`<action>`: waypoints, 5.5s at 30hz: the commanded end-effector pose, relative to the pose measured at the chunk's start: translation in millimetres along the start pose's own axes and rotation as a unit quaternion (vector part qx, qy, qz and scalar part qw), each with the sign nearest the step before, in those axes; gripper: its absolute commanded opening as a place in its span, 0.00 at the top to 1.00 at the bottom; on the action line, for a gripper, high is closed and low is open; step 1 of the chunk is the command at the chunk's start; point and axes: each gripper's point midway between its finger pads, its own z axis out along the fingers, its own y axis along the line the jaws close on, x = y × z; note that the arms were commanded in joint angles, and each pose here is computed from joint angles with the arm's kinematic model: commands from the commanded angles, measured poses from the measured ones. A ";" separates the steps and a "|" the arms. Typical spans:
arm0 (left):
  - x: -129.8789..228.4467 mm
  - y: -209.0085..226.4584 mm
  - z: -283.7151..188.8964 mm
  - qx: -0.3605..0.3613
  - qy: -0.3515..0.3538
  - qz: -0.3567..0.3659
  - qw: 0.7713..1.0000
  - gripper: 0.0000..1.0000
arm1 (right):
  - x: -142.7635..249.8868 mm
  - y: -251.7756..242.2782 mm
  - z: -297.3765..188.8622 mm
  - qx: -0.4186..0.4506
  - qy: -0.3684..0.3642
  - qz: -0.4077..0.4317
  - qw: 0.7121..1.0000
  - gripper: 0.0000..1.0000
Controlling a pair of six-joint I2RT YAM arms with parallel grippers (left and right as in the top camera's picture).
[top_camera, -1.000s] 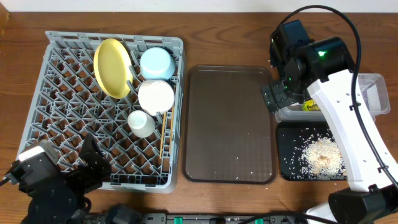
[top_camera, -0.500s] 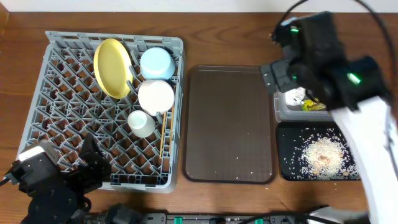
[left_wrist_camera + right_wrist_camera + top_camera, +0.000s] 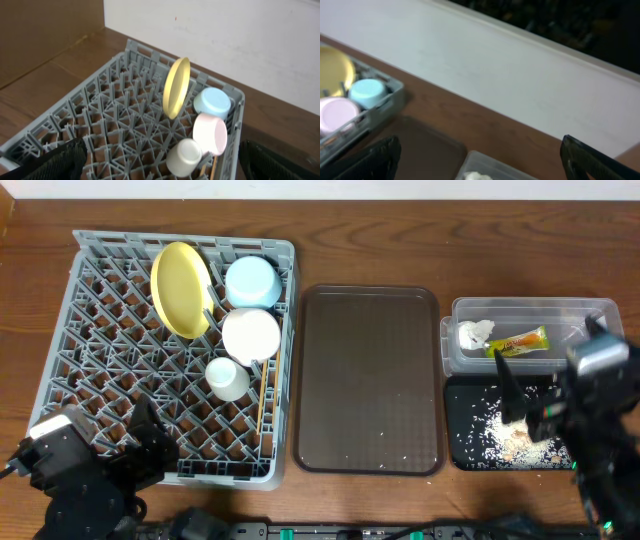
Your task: Sort waste into correct bins and load items into the dishwasher
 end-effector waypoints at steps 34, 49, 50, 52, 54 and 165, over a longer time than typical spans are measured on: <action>-3.4 3.1 -1.8 -0.006 -0.006 -0.007 1.000 0.02 | 230.5 44.2 63.5 0.012 -0.075 0.064 0.995 0.01; -3.4 3.1 -1.8 -0.006 -0.006 -0.007 1.000 0.02 | 240.9 46.3 64.9 0.009 -0.053 0.069 0.996 0.01; -3.4 3.1 -1.8 -0.006 -0.006 -0.007 1.000 0.02 | 241.0 46.3 65.0 0.009 -0.053 0.069 0.996 0.01; -3.4 3.1 -1.8 -0.006 -0.006 -0.007 1.000 0.02 | 241.1 46.3 65.0 0.009 -0.053 0.069 0.996 0.01; -3.4 3.1 -1.8 -0.006 -0.006 -0.007 1.000 0.02 | 241.0 46.3 65.0 0.009 -0.053 0.069 0.996 0.01; 151.0 -49.6 133.3 0.204 -0.159 0.160 0.953 0.02 | 241.2 46.3 65.0 0.009 -0.053 0.069 0.996 0.01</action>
